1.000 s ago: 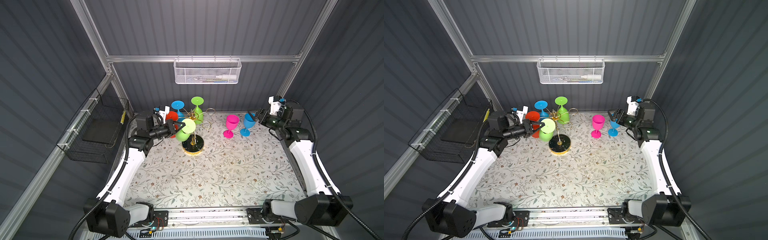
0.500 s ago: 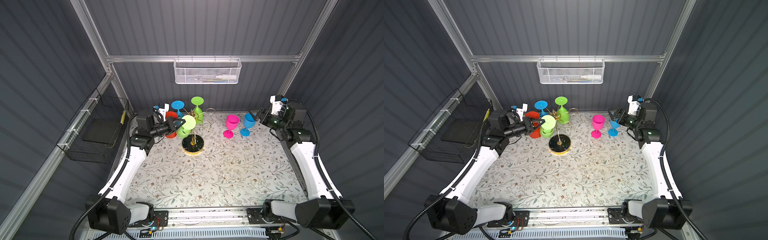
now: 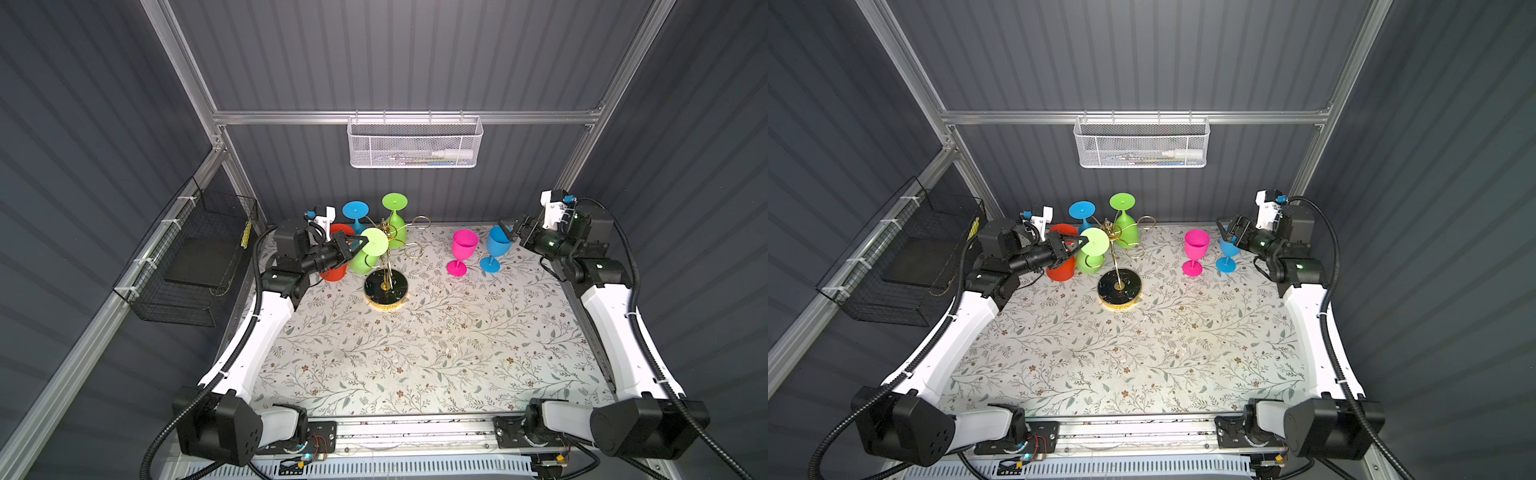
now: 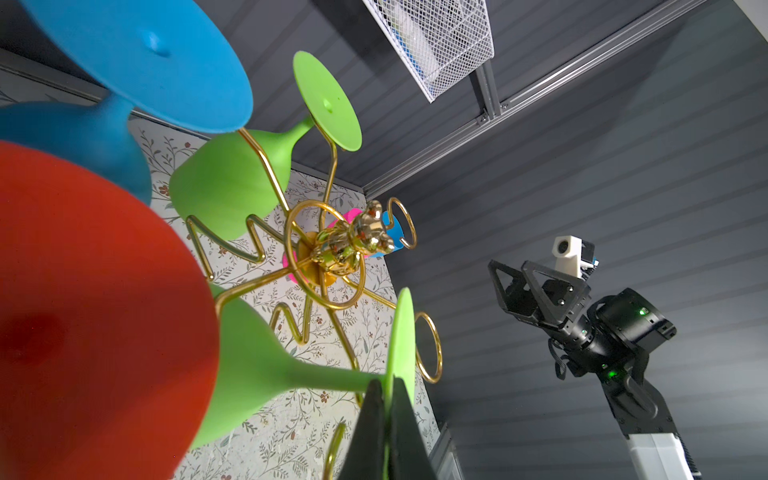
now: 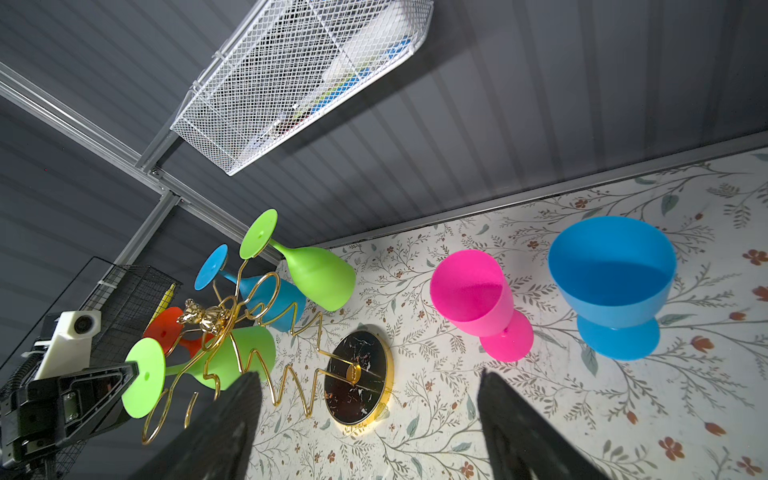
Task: Take the wine glass off the wine glass rack
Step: 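Pull the green glass off its rack hook with the left gripper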
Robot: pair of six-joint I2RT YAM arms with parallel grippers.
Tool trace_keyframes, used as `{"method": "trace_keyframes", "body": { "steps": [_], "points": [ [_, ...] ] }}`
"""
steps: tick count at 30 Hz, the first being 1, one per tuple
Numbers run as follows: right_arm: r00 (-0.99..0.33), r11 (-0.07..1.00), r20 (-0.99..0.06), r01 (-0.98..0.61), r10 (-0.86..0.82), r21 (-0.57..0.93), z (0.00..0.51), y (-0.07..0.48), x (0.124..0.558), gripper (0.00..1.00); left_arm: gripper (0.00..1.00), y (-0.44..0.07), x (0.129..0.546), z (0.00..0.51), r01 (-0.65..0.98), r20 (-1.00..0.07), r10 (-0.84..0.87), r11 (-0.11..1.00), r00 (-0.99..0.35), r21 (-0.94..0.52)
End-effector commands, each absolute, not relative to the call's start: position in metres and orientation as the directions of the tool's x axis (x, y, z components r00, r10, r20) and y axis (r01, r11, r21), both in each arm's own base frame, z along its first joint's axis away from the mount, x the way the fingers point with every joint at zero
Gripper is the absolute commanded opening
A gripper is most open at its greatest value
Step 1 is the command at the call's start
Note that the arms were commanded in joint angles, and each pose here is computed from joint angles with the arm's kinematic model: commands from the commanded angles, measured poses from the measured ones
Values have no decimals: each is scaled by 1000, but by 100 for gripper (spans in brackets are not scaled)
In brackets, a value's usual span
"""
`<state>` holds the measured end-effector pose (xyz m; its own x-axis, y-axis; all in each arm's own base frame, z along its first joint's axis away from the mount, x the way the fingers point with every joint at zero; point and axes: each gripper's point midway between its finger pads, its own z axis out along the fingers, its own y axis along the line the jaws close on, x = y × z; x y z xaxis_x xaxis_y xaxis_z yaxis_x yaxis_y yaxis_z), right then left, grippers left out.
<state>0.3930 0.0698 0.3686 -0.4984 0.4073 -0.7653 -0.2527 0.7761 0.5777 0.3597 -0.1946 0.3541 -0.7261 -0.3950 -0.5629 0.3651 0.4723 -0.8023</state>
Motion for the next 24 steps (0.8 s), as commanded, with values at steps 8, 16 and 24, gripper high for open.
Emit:
{"method": "trace_keyframes", "body": {
  "steps": [8,16,24],
  "points": [
    [-492,780,-779,-275,388,562,370,73,386,84,0,-180,336,369,381,-619,-405,528,-673,-759],
    [-489,782,-782,-275,387,559,370,73,385,84,0,-174,315,364,360,-612,-380,553,-694,-751],
    [-493,780,-779,-277,386,562,369,74,386,84,0,-173,296,355,346,-591,-349,557,-727,-755]
  ]
}}
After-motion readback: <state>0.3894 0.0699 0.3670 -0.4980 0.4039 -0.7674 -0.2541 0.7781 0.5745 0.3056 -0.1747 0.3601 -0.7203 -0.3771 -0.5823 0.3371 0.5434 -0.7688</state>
